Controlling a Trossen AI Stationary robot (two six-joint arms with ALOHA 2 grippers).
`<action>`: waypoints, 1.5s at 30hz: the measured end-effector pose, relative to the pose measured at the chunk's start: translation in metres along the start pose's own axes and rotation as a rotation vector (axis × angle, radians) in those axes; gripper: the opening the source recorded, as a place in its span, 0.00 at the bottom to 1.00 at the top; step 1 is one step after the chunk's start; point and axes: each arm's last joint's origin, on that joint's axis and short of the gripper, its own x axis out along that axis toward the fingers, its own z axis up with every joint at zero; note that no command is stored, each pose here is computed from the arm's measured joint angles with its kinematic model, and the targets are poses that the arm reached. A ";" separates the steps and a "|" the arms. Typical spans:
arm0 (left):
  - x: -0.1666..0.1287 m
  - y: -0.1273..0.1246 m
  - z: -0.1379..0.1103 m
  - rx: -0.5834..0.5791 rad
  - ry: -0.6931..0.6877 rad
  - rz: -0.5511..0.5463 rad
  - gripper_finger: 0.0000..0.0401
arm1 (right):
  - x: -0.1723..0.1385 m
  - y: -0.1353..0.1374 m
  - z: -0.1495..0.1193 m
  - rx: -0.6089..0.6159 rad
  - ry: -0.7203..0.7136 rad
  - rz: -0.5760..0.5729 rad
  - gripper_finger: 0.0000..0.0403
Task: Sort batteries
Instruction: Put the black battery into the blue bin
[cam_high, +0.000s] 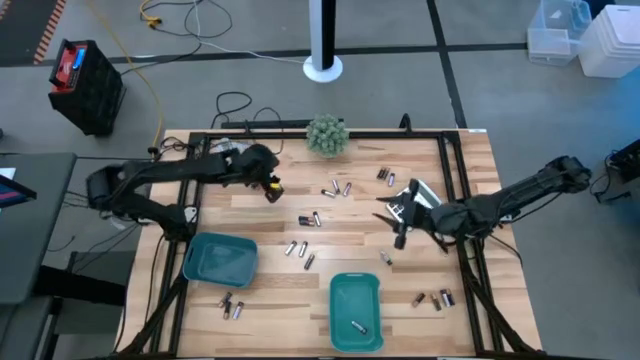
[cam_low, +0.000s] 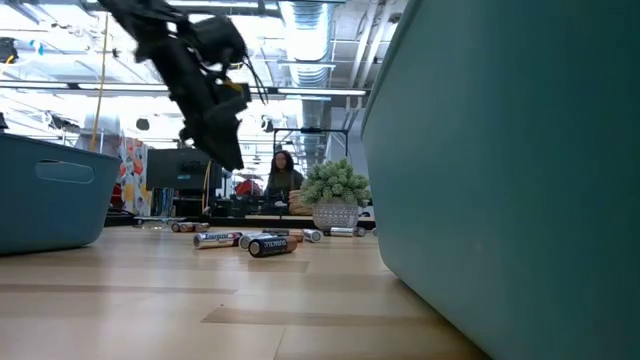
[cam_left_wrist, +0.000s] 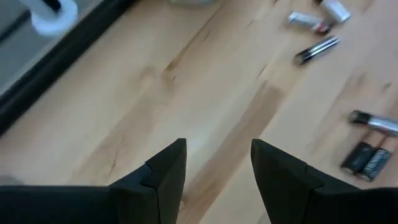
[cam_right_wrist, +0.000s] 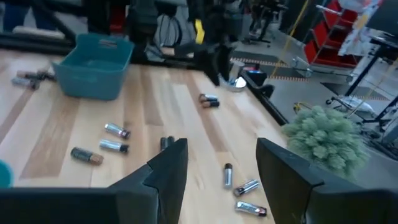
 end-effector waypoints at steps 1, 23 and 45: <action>0.005 0.001 0.004 -0.010 0.039 -0.003 0.43 | -0.002 -0.002 -0.001 0.005 -0.005 -0.003 0.51; 0.044 0.011 0.008 -0.197 0.362 0.125 0.43 | -0.007 -0.007 -0.004 0.006 -0.014 -0.007 0.51; 0.047 0.011 -0.001 -0.285 0.385 0.136 0.43 | -0.003 -0.014 -0.006 -0.038 0.007 -0.048 0.51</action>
